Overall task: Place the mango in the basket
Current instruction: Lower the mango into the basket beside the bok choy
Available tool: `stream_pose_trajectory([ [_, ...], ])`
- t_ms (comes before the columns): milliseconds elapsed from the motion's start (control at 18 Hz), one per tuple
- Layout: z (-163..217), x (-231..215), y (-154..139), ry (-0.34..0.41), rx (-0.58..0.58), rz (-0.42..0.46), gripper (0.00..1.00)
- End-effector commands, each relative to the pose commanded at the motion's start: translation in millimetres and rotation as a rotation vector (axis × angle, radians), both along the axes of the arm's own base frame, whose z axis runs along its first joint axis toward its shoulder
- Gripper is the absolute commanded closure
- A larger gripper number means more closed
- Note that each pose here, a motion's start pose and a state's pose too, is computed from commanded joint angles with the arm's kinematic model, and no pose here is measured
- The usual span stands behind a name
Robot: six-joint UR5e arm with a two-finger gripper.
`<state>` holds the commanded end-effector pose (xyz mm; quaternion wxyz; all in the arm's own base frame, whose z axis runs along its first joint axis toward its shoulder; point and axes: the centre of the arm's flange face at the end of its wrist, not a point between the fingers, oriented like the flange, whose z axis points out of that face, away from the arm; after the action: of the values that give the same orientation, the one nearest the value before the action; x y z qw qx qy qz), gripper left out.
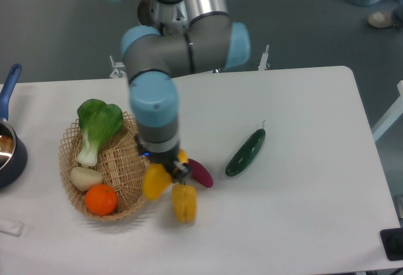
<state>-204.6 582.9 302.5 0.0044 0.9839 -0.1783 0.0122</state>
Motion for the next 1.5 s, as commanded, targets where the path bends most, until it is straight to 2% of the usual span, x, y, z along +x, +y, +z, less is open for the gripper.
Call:
stream_pose_trajectory([
  [278, -21.3, 40.0, -8.6, -0.025, -0.043, -0.046, 0.63],
  [444, -33.1, 49.4, -9.1, -0.035, -0.062, -0.054, 0.61],
  [667, -50.2, 50.8, -6.1, -0.031, -0.055, -0.055, 0.52],
  [833, -59.7, 50.1, -4.6, -0.026, -0.046, -0.057, 0.31],
  [889, -59.7, 50.1, -4.6, -0.026, -0.046, -0.057, 0.08],
  [944, -59.7, 50.2, -4.6, -0.027, -0.045, -0.057, 0.0],
  [1333, -43.2, 51.4, -7.4, -0.012, -0.025, -0.057, 0.0],
  [1500, -23.7, 52.7, -9.9, 0.005, 0.005, -0.055, 0.0],
])
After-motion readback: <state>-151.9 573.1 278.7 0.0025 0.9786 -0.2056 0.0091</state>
